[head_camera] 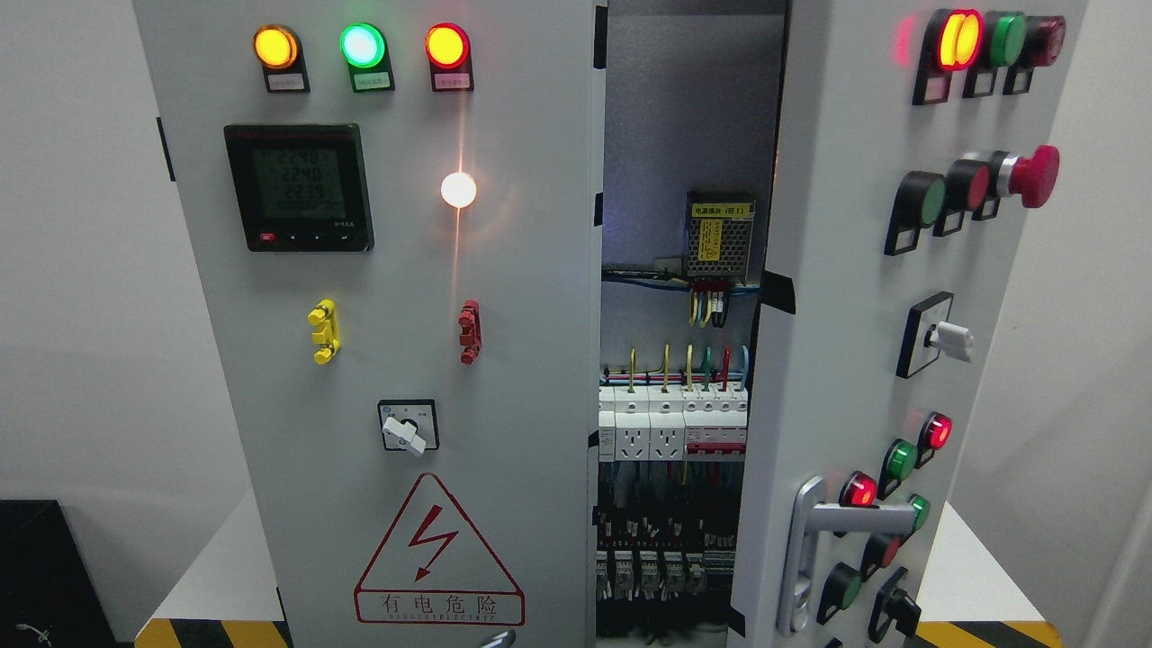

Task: Open door with both hands

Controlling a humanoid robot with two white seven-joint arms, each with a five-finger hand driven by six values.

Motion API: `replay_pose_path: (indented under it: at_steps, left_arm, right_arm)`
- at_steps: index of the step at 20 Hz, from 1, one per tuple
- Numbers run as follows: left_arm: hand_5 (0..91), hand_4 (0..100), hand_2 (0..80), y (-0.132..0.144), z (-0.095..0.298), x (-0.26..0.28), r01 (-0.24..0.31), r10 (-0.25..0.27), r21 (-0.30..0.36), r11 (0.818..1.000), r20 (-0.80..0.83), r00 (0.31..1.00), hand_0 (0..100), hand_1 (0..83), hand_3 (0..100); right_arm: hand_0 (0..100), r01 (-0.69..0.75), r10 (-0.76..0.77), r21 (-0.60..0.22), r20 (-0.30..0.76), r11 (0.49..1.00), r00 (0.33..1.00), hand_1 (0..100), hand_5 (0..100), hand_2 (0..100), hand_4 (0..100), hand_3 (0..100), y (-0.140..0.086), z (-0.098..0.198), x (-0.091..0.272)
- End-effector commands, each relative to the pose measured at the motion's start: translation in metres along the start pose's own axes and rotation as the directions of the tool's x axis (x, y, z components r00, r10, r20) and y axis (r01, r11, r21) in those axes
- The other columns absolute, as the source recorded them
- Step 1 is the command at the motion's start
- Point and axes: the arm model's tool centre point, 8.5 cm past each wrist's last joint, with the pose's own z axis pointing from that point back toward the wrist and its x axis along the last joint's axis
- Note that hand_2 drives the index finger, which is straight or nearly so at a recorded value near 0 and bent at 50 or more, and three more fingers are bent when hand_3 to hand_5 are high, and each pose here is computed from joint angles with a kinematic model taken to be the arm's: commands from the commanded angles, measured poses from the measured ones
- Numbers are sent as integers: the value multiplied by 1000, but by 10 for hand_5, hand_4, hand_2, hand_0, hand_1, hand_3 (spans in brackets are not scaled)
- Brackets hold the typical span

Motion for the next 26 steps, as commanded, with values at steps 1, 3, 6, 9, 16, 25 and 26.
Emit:
replay_pose_path:
  at_steps: [1,3,6,9,16,25,26]
  left_arm:
    - [0,0,0,15,-42,46,13,0,-138,990,97,995,0,0,0]
    - [0,0,0,34,-53,63,29,-11,-151,988,116,993,0,0,0]
    - [0,0,0,56,-72,88,-9,31,-170,985,123,992,0,0,0]
    - [0,0,0,73,-93,107,-27,52,-201,979,118,992,0,0,0]
    - [0,0,0,82,-136,146,-34,68,-254,967,126,990,0,0,0]
    - [0,0,0,74,-185,174,-185,214,-316,931,62,975,0,0,0]
    - [0,0,0,71,-190,176,-182,212,-325,928,59,975,0,0,0]
  right_arm:
    - [0,0,0,1,0,1000,1000,0,0,0,0,0,0,0,0]
    - [0,0,0,1,0,1000,1000,0,0,0,0,0,0,0,0]
    - [0,0,0,1,0,1000,1000,0,0,0,0,0,0,0,0]
    - [0,0,0,1,0,1000,1000,0,0,0,0,0,0,0,0]
    - [0,0,0,1,0,1000,1000,0,0,0,0,0,0,0,0]
    - [0,0,0,1,0,1000,1000,0,0,0,0,0,0,0,0]
    - [0,0,0,1,0,1000,1000,0,0,0,0,0,0,0,0]
